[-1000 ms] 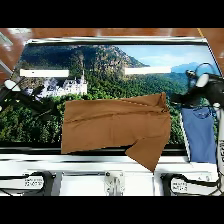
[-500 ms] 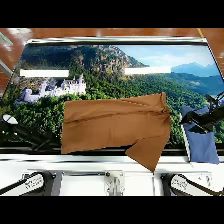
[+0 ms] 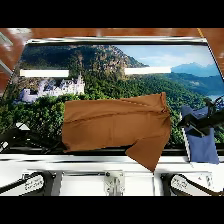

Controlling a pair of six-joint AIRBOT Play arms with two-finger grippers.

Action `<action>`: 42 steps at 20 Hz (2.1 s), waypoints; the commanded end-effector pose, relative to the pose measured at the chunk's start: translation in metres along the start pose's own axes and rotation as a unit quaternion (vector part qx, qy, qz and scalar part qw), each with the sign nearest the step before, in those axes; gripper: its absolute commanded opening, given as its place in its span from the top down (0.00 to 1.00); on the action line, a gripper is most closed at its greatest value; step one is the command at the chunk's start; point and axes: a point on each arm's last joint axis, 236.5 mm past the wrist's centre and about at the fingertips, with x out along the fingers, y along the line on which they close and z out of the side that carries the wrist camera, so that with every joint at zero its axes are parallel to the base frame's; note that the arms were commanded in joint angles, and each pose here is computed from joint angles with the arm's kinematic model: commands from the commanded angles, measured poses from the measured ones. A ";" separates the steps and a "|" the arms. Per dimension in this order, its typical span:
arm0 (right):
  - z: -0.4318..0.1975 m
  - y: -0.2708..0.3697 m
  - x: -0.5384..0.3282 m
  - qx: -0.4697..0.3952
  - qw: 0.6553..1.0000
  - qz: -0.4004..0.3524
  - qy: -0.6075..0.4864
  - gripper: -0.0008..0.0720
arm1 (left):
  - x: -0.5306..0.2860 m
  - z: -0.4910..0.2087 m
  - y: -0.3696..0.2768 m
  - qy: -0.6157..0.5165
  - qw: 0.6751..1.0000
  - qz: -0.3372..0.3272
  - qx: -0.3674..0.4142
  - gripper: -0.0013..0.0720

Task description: Fold the shirts.

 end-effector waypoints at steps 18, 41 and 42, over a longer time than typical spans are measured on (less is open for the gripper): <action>-0.028 0.084 0.060 -0.074 0.992 0.099 0.014 0.88 | -0.075 0.056 -0.056 -0.145 0.980 0.007 0.138 0.92; 0.165 0.064 0.026 -0.081 0.984 -0.046 -0.151 0.06 | -0.103 0.172 -0.099 -0.121 0.987 -0.066 0.080 0.33; 0.166 0.065 0.027 -0.089 0.983 -0.043 -0.152 0.06 | -0.105 0.166 -0.103 -0.117 0.987 -0.066 0.086 0.33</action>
